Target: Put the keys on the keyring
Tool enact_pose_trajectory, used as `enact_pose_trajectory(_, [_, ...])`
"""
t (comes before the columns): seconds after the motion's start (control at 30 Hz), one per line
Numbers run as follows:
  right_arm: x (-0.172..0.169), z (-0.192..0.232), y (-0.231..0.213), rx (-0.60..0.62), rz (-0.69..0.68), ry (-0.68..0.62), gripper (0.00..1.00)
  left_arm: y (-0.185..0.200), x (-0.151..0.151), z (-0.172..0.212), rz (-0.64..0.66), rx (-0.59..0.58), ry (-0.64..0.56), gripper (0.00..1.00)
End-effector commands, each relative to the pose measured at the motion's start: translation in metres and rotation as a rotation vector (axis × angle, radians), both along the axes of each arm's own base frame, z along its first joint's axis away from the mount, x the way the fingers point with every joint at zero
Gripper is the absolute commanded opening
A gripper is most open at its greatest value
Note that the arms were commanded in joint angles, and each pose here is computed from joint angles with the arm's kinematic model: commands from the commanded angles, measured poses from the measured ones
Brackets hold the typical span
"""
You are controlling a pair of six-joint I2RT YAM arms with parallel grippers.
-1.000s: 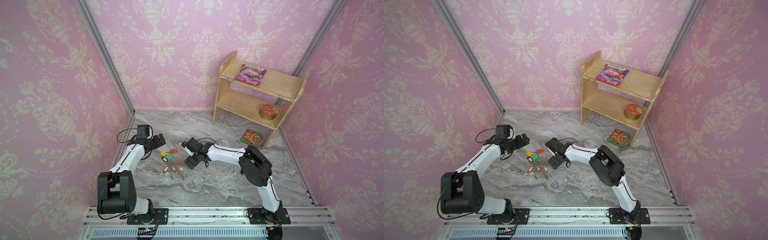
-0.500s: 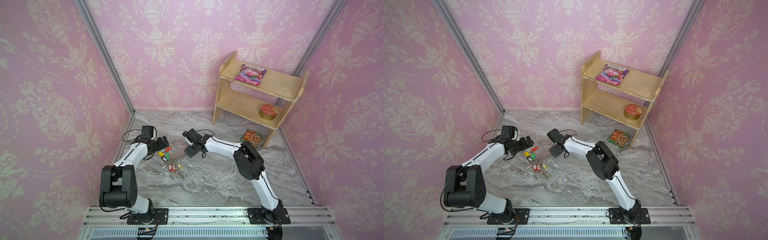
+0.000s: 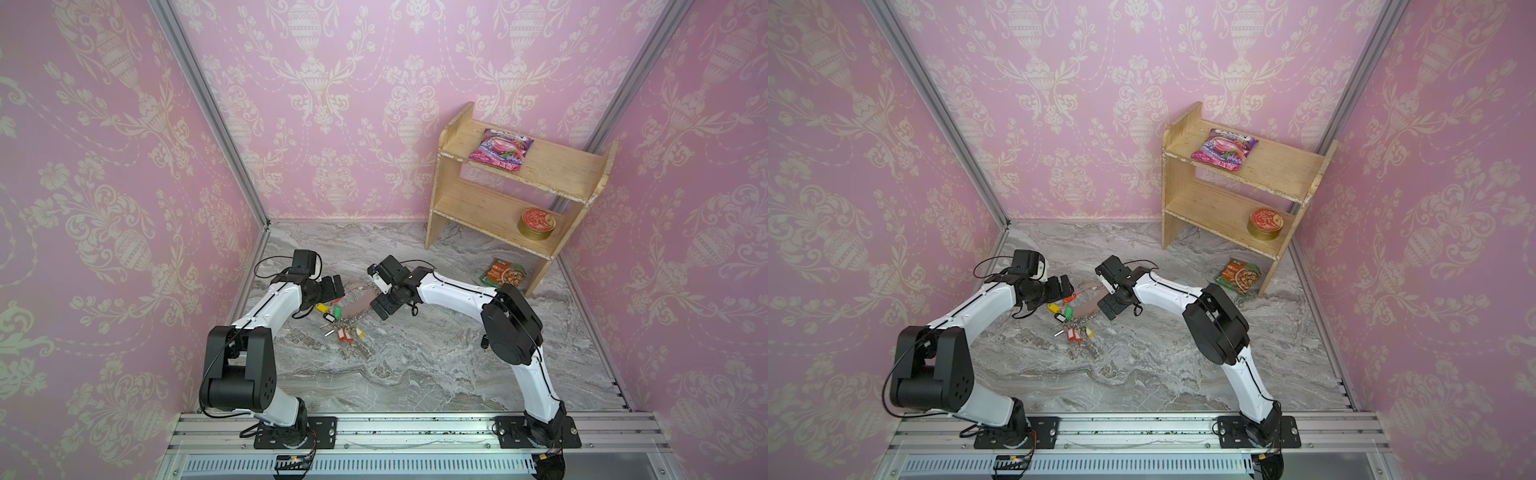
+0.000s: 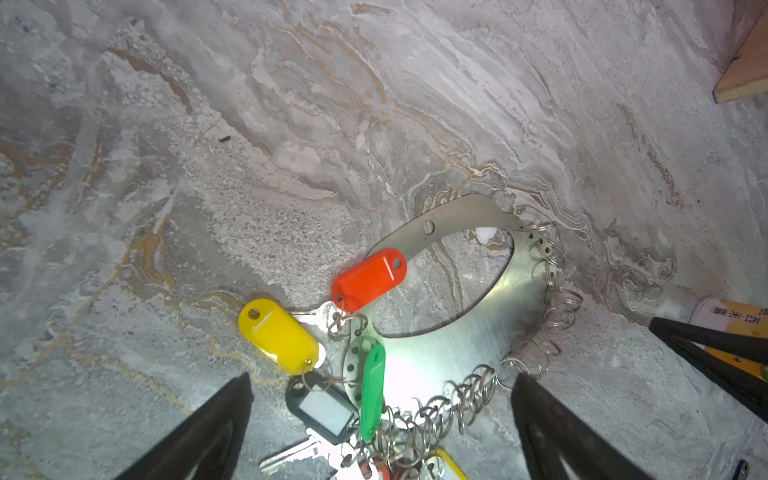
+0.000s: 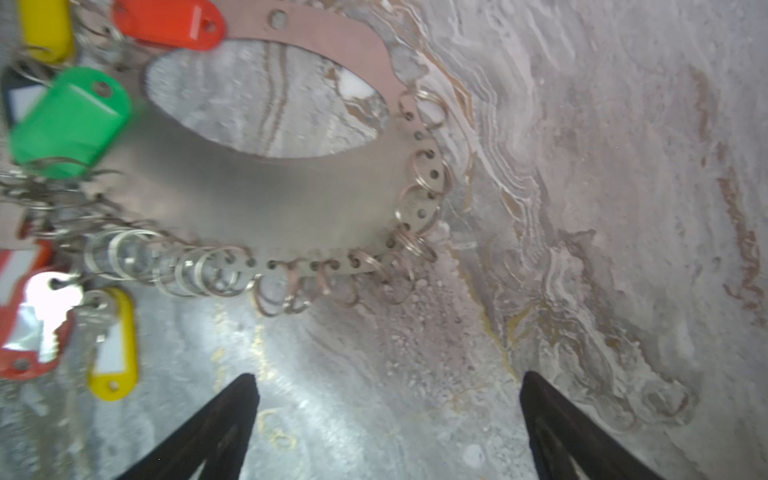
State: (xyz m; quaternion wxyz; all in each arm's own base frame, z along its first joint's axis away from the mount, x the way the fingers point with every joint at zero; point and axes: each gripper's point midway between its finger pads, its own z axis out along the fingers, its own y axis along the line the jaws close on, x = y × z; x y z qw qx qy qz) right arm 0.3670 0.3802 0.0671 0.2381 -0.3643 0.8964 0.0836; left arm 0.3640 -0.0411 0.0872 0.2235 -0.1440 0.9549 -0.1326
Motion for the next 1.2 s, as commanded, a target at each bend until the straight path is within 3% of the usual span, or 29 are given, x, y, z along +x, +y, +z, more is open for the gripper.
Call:
enact_pose_trajectory(0.0, [-0.003,0.011,0.012,0.029,-0.011,0.0,1.0,0.003,-0.008,-0.011,-0.022,0.037,0.046,0.99])
enact_pose_trajectory(0.2, [0.032,-0.002,0.017,-0.078,-0.048,-0.074,1.0,0.01,-0.005,-0.014,-0.033,0.09,0.057,0.99])
enact_pose_trajectory(0.43, [0.062,-0.004,0.033,-0.094,-0.1,-0.103,1.0,0.026,0.003,-0.02,-0.017,0.184,0.11,0.99])
enact_pose_trajectory(0.63, [0.073,-0.018,0.034,-0.11,-0.114,-0.087,1.0,0.029,0.023,-0.021,-0.007,0.208,0.13,0.82])
enact_pose_trajectory(0.87, [0.078,-0.025,0.039,-0.119,-0.114,-0.073,1.0,0.037,0.029,-0.027,0.001,0.256,0.142,0.8])
enact_pose_trajectory(1.0, [0.079,-0.026,0.033,-0.142,-0.123,-0.081,1.0,0.038,0.037,-0.032,-0.036,0.304,0.178,0.69])
enact_pose_trajectory(1.17, [0.079,-0.026,0.028,-0.145,-0.129,-0.081,1.0,0.023,0.046,-0.044,-0.085,0.321,0.207,0.65])
